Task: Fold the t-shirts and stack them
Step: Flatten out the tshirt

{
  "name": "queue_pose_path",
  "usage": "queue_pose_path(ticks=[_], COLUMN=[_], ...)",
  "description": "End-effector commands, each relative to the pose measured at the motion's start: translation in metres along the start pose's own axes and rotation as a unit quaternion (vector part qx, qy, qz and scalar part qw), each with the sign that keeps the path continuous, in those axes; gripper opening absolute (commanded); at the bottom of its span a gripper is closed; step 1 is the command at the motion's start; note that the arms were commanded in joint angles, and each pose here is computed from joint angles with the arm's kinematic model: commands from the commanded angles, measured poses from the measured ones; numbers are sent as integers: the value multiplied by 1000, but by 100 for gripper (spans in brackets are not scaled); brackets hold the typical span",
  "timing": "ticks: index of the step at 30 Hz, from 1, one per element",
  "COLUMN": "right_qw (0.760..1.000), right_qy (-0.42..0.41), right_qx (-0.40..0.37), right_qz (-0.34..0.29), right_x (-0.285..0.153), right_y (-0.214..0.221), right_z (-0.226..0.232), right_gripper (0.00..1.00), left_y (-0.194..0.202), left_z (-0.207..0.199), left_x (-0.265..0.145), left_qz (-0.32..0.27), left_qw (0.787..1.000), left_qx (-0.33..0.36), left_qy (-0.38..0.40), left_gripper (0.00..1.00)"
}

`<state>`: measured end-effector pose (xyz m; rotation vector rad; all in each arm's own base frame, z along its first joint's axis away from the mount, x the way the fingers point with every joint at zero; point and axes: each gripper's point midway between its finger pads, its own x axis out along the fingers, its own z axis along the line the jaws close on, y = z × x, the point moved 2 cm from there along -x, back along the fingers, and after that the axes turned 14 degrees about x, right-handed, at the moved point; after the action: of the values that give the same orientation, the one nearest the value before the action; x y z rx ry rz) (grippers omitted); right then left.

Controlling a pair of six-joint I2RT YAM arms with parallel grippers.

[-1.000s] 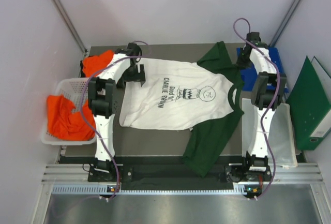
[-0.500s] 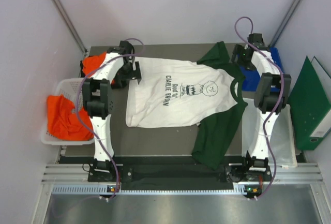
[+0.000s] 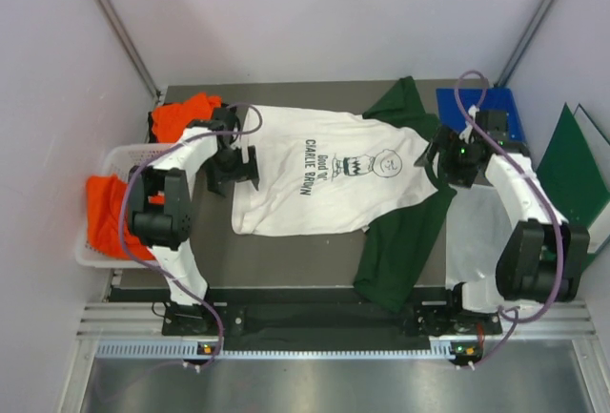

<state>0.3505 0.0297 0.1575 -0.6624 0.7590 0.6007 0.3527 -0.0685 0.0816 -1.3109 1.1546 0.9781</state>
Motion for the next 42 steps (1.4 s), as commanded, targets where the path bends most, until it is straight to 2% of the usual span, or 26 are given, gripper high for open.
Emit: queue_pose_path(ticks=[1, 9, 13, 15, 19, 29, 37, 42], right_qw=[997, 988, 980, 975, 968, 956, 947, 946], right_qy=[-21, -25, -15, -9, 20, 119, 129, 107], right_qx=[33, 94, 126, 135, 140, 90, 80, 93], right_qz=[68, 124, 157, 175, 207, 253, 282, 292], right_x=[-29, -69, -82, -84, -81, -86, -86, -79], right_y=[63, 156, 198, 213, 244, 261, 266, 269], right_z=[-16, -52, -71, -79, -104, -145, -147, -140], right_gripper=[100, 99, 84, 73, 68, 73, 74, 66], left_y=[11, 55, 82, 92, 110, 100, 86, 78], left_z=[-13, -19, -22, -22, -23, -16, -16, -16], left_x=[-16, -19, -17, -17, -16, 3, 14, 20], left_qz=[-43, -31, -28, -24, -22, -10, -12, -6], left_qw=[998, 997, 995, 995, 994, 996, 996, 997], left_qx=[-13, -42, -52, -56, -62, -69, -68, -64], left_qy=[38, 61, 76, 77, 84, 55, 55, 52], left_gripper=[99, 99, 98, 96, 94, 92, 84, 80])
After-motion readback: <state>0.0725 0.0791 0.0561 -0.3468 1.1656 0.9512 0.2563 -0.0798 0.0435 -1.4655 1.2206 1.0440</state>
